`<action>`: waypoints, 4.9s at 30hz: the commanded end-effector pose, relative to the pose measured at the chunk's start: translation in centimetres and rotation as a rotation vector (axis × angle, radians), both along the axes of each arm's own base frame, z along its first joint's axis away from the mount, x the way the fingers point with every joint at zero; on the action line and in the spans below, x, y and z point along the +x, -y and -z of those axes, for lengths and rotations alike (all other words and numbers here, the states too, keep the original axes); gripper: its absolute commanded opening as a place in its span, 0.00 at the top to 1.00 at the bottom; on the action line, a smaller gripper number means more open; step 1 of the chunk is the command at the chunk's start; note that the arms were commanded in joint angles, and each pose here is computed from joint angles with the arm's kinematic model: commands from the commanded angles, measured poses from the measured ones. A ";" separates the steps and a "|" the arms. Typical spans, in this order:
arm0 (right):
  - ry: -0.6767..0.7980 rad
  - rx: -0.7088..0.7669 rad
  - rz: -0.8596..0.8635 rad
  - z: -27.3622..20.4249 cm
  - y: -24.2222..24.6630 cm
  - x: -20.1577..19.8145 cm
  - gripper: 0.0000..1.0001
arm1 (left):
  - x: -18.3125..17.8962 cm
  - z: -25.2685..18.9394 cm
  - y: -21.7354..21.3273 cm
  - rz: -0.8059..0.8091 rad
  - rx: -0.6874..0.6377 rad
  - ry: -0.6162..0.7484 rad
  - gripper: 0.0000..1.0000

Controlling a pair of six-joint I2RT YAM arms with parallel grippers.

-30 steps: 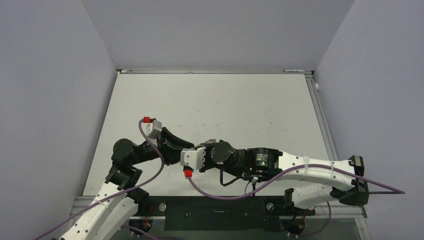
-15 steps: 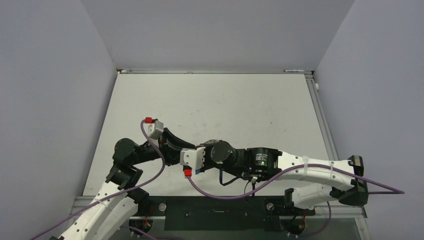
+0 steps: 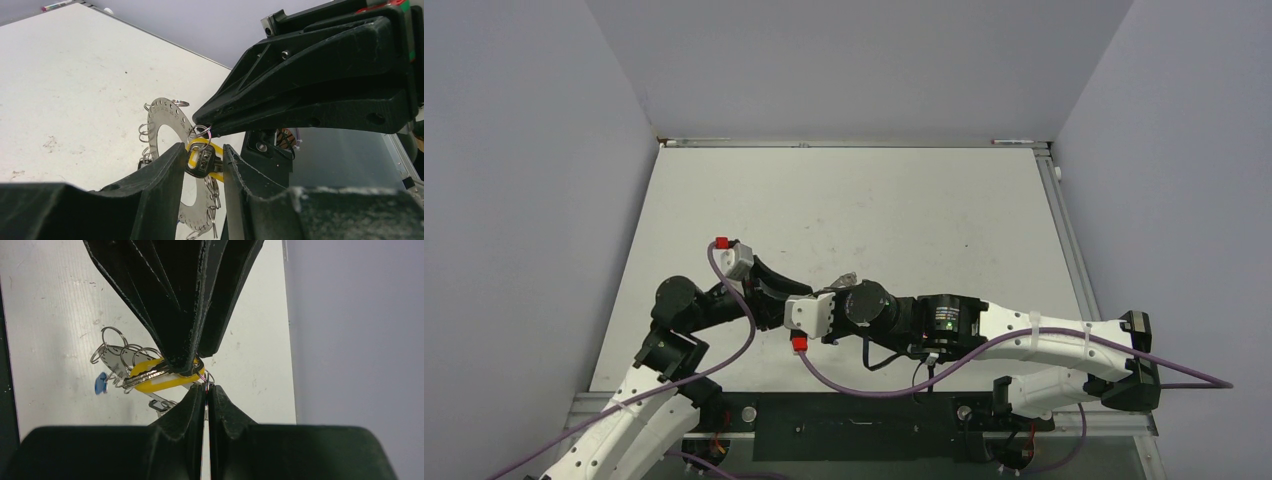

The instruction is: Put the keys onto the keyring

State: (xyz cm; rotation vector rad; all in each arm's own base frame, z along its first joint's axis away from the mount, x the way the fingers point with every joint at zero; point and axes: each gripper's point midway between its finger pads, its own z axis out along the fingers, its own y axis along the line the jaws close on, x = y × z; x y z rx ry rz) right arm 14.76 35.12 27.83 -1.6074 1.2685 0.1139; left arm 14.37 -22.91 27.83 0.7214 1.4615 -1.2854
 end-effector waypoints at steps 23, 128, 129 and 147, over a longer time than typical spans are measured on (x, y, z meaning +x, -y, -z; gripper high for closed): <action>0.008 0.162 -0.013 -4.7 -0.3 -0.3 0.95 | 1.1 -0.4 -0.6 -0.076 0.049 0.046 1.00; -0.386 0.552 -0.511 -8.3 -3.0 -5.7 0.95 | -5.5 -4.5 -2.0 0.068 -0.181 0.519 0.69; -0.388 0.550 -0.513 -8.2 -3.1 -5.7 0.95 | -5.5 -4.5 -2.0 0.069 -0.181 0.520 0.69; -0.399 0.571 -0.526 -8.5 -3.6 -5.7 0.95 | -5.3 -4.4 -2.0 0.058 -0.172 0.519 0.80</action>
